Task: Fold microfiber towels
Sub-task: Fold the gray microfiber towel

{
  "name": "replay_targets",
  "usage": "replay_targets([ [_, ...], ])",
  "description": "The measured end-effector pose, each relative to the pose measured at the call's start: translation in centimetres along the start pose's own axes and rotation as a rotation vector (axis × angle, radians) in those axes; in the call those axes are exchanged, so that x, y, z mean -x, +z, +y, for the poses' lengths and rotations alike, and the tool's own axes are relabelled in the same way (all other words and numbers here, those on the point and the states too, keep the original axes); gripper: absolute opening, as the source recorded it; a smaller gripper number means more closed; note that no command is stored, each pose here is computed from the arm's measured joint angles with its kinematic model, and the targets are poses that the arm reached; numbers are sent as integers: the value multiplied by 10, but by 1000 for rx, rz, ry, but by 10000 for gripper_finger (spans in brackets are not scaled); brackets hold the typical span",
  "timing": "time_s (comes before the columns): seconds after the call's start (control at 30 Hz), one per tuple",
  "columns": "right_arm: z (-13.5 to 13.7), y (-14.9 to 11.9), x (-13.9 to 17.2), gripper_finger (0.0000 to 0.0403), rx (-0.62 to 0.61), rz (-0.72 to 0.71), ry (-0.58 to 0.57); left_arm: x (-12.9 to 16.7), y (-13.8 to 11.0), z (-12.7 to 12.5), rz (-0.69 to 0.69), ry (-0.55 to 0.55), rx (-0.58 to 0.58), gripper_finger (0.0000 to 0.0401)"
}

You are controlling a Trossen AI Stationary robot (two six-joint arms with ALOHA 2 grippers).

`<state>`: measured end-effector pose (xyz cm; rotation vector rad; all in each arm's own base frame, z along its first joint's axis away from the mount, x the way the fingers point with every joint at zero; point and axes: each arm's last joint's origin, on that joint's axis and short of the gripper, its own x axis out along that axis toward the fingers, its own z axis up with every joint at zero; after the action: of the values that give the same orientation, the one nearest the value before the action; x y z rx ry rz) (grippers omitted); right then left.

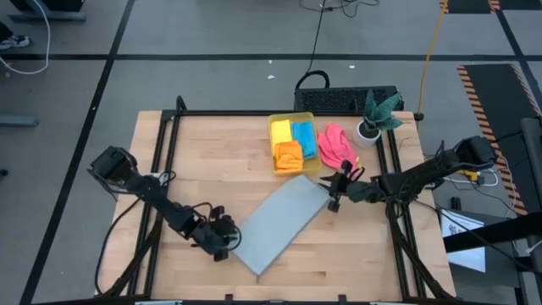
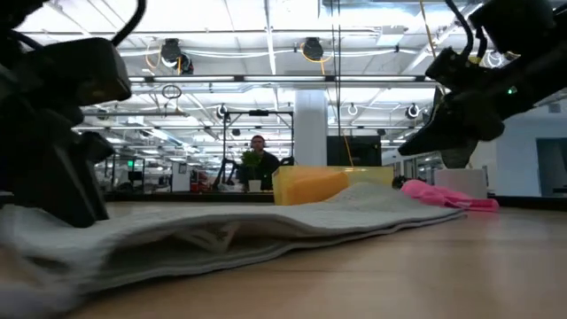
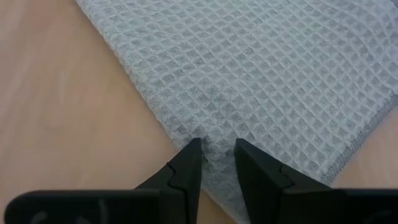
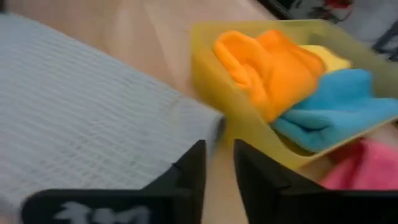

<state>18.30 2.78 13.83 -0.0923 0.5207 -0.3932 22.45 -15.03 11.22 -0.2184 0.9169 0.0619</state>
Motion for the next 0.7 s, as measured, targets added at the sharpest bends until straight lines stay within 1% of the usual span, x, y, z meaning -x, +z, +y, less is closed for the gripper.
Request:
replay_targets([
  [0.07,0,3,2,101,-57,-14,49,4,-2,-4,-5,-1,16,101],
  [0.13,2,6,4,125,-120,-18,152,7,2,-9,-31,3,22,101],
  [0.2,6,7,5,140,-184,-3,283,11,14,-19,-87,-11,1,101],
  [0.27,11,5,3,144,-244,33,354,15,27,-26,-141,-11,-51,101],
  [0.33,15,-2,-1,141,-253,89,350,14,36,-24,-162,11,-86,101],
  [0.47,22,-19,-12,118,-250,190,317,7,49,-5,-153,87,-76,101],
  [0.6,24,-33,-18,88,-222,280,279,3,46,14,-11,137,-41,101],
  [0.67,23,-34,-18,73,-225,301,269,2,41,17,30,148,-2,101],
  [0.7,22,-36,-18,66,-234,322,264,2,38,16,40,137,20,101],
])
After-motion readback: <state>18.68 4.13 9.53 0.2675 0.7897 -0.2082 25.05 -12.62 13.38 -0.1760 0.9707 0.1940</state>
